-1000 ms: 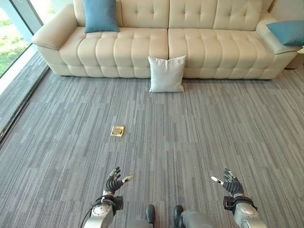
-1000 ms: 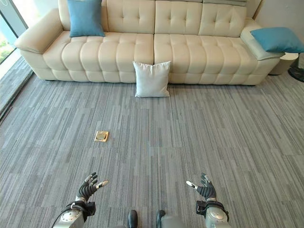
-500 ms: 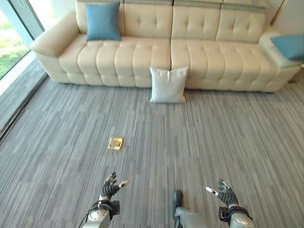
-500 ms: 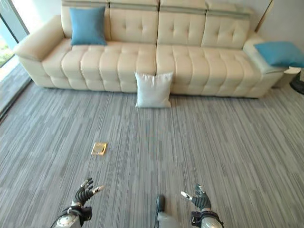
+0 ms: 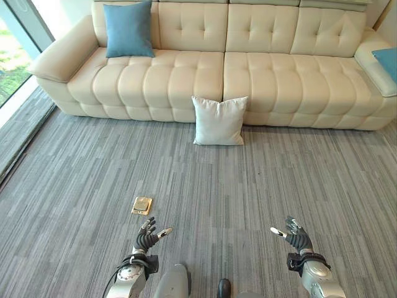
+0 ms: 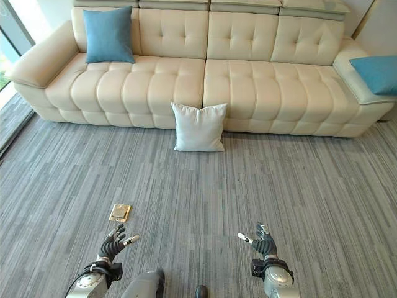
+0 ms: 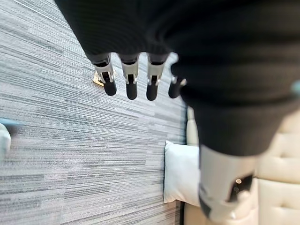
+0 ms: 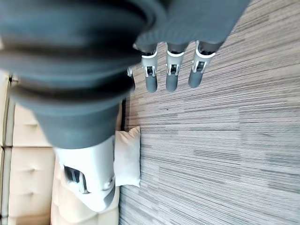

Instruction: Pick up all the scattered cushions and arrange them neatly on the sofa.

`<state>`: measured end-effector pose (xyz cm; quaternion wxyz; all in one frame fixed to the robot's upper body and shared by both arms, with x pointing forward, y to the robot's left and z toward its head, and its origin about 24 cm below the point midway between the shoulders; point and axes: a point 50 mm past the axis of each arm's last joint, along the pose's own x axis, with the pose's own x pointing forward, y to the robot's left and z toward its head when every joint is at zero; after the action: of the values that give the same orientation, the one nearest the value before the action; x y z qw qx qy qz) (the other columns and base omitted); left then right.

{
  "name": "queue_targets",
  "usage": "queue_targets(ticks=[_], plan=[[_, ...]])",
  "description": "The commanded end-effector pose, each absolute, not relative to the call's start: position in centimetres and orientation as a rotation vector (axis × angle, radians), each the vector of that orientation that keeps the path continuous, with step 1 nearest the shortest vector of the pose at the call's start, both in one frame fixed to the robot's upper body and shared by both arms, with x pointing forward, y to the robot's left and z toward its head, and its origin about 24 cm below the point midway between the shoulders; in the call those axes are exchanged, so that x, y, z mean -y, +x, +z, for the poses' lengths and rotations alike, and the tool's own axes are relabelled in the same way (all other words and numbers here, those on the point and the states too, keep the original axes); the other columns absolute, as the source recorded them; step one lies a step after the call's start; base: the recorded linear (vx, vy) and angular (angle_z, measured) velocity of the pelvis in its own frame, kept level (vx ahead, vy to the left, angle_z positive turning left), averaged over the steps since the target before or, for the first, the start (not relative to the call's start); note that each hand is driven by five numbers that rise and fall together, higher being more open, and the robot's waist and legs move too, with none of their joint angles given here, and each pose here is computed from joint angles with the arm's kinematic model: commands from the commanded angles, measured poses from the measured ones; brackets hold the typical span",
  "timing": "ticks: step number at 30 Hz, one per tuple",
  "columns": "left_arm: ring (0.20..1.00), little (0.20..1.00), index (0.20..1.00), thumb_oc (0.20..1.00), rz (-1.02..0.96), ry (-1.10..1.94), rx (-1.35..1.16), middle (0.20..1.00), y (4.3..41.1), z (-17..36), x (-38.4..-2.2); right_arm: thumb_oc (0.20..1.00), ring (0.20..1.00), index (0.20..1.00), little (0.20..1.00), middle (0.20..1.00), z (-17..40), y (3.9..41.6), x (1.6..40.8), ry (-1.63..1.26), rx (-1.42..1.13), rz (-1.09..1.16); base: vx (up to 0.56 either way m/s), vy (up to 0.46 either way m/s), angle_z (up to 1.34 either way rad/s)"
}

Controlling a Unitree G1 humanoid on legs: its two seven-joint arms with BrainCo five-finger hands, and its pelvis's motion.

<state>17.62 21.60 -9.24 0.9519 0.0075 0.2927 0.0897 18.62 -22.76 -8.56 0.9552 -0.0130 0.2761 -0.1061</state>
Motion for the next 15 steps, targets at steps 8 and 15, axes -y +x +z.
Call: queue_targets(ticks=[8,15], plan=[[1.000,1.000,1.000,1.000,0.187,0.069,-0.569,1.000,17.2,-8.8,-22.7,1.000,1.000,1.000,1.000,1.000,-7.5,18.9,23.5,-0.096,-0.497,-0.193,0.38,0.118,-0.20],[1.000,1.000,1.000,1.000,0.170,0.111,-0.573,1.000,17.2,-8.6,-23.2,1.000,1.000,1.000,1.000,1.000,-7.8,19.2,22.2,-0.085,-0.510,-0.148,0.34,0.173,-0.38]])
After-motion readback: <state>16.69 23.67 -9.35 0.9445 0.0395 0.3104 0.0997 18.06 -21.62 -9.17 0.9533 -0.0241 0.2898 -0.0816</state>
